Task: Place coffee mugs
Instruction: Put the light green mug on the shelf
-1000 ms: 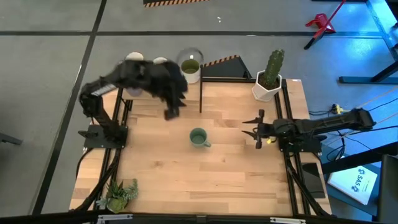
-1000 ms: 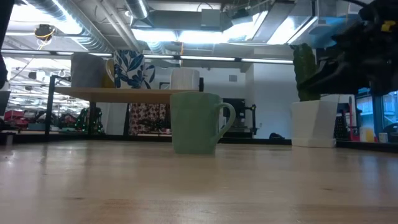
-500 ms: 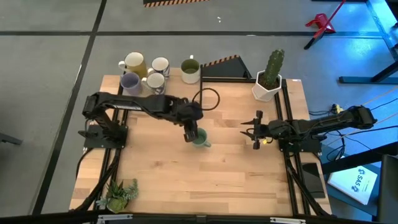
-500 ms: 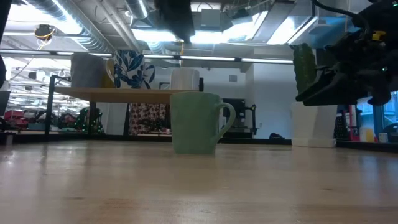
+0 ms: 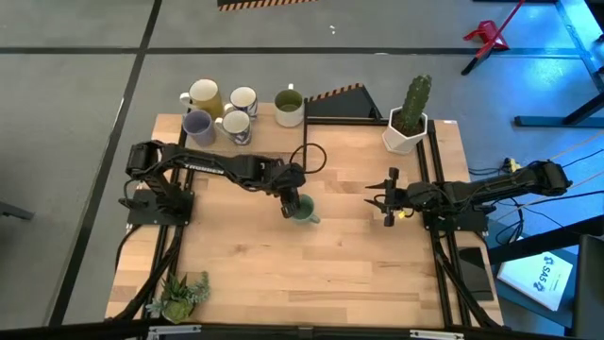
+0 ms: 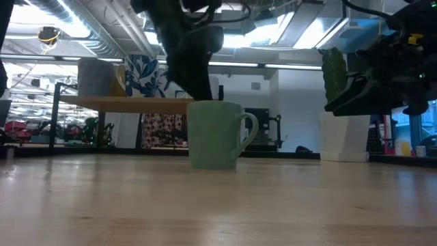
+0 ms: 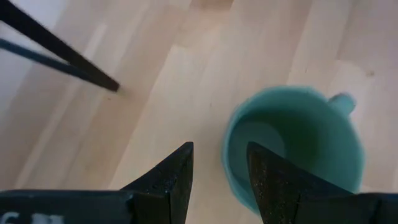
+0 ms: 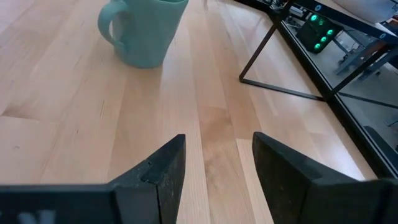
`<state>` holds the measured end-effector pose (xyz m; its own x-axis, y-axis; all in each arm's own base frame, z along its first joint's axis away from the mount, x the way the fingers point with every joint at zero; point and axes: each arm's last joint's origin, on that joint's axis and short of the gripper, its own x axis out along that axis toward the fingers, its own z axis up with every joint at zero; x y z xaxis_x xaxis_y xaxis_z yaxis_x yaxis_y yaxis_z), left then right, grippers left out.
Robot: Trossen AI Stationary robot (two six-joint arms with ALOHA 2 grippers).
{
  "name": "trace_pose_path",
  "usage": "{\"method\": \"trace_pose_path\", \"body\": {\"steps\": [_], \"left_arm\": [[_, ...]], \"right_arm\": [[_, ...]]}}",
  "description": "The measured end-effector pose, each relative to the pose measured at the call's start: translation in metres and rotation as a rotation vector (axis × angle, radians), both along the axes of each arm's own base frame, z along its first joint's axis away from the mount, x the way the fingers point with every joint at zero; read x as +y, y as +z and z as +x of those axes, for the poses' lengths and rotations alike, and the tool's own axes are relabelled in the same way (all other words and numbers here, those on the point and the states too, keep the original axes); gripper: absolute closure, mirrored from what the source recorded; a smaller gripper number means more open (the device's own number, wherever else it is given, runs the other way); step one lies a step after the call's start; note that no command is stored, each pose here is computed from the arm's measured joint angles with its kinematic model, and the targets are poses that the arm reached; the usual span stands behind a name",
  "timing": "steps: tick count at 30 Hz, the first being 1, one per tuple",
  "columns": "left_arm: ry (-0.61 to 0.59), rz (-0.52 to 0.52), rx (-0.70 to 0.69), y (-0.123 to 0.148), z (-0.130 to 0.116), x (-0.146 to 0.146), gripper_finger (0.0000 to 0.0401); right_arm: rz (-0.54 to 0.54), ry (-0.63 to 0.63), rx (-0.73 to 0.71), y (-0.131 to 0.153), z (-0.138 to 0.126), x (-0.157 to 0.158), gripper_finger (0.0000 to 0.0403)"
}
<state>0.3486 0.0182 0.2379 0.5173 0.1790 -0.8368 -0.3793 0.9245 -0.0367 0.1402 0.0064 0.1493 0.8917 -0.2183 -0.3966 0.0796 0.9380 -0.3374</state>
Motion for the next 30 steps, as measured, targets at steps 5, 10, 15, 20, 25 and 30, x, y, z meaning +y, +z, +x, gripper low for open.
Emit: {"method": "trace_pose_path", "body": {"steps": [5,10,15,20,25,30], "left_arm": [[0.029,-0.021,0.04,-0.021,-0.003,0.0,0.0257],[-0.002,-0.069,0.059,-0.032,-0.001,-0.002,0.0261],[0.015,-0.113,0.083,-0.044,0.005,-0.002,0.0302],[0.073,-0.186,0.067,-0.045,0.006,-0.003,0.0379],[0.138,-0.216,0.01,-0.02,0.011,-0.002,0.0379],[0.264,-0.183,-0.004,0.022,0.017,0.005,0.0379]], "right_arm": [[0.0,0.0,0.0,0.0,0.0,0.0,0.0226],[0.0,-0.001,-0.001,0.0,0.0,0.0,0.0226],[0.0,-0.001,-0.002,0.0,0.0,0.0,0.0226],[-0.001,-0.002,0.0,0.0,0.0,0.0,0.0226],[-0.004,-0.008,0.0,0.0,0.0,0.0,0.0226],[-0.004,-0.008,0.001,0.0,0.0,0.0,0.0226]]}}
